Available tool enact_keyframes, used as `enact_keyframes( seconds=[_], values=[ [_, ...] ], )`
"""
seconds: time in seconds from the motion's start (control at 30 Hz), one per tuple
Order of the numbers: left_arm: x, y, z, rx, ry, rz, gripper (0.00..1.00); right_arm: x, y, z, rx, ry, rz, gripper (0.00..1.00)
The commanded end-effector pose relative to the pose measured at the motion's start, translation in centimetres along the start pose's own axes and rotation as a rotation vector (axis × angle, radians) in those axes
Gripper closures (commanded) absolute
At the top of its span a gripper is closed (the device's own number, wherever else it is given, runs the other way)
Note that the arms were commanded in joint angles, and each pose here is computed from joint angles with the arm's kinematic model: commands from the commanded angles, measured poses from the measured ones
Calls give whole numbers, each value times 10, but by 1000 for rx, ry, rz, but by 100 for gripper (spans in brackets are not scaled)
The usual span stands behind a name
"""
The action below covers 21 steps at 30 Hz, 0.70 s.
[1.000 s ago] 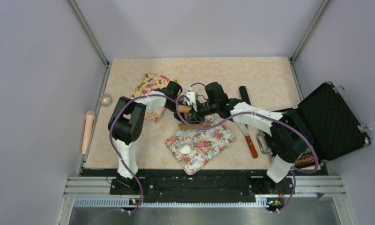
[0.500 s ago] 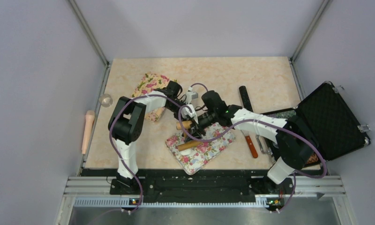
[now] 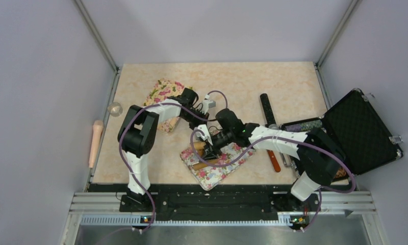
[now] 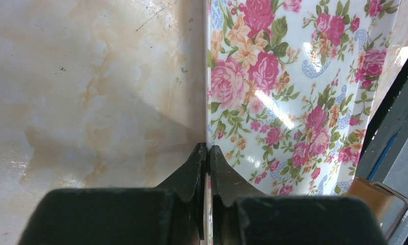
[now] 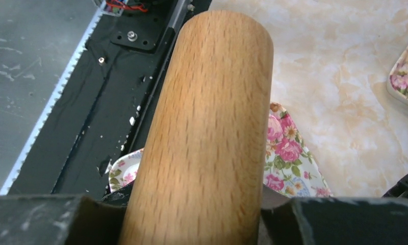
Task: Roll out the dumpling wrappers from the dough
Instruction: Flatten out the dough on the work surface.
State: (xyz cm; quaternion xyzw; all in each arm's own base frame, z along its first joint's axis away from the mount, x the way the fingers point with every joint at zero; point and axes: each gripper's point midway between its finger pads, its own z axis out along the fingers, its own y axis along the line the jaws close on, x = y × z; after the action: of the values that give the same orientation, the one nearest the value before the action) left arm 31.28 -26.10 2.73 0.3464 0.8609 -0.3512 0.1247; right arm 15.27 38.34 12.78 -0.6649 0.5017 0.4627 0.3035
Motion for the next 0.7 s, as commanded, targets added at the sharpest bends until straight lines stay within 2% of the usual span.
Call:
enact_keyframes(
  seconds=[0.0,0.17,0.3,0.67],
  values=[
    [-2,-1,2,13,8,11,100,6,-7,3,42,-2,-90,100],
    [-1,-1,3,14,9,13,100,31,3,1,19,55,-85,100],
    [-2,-1,2,13,6,16,100,28,0,-2,52,54,-103,100],
    [-2,0,3,11,12,10,100,-73,-3,-23,5,-85,-20,100]
  ],
)
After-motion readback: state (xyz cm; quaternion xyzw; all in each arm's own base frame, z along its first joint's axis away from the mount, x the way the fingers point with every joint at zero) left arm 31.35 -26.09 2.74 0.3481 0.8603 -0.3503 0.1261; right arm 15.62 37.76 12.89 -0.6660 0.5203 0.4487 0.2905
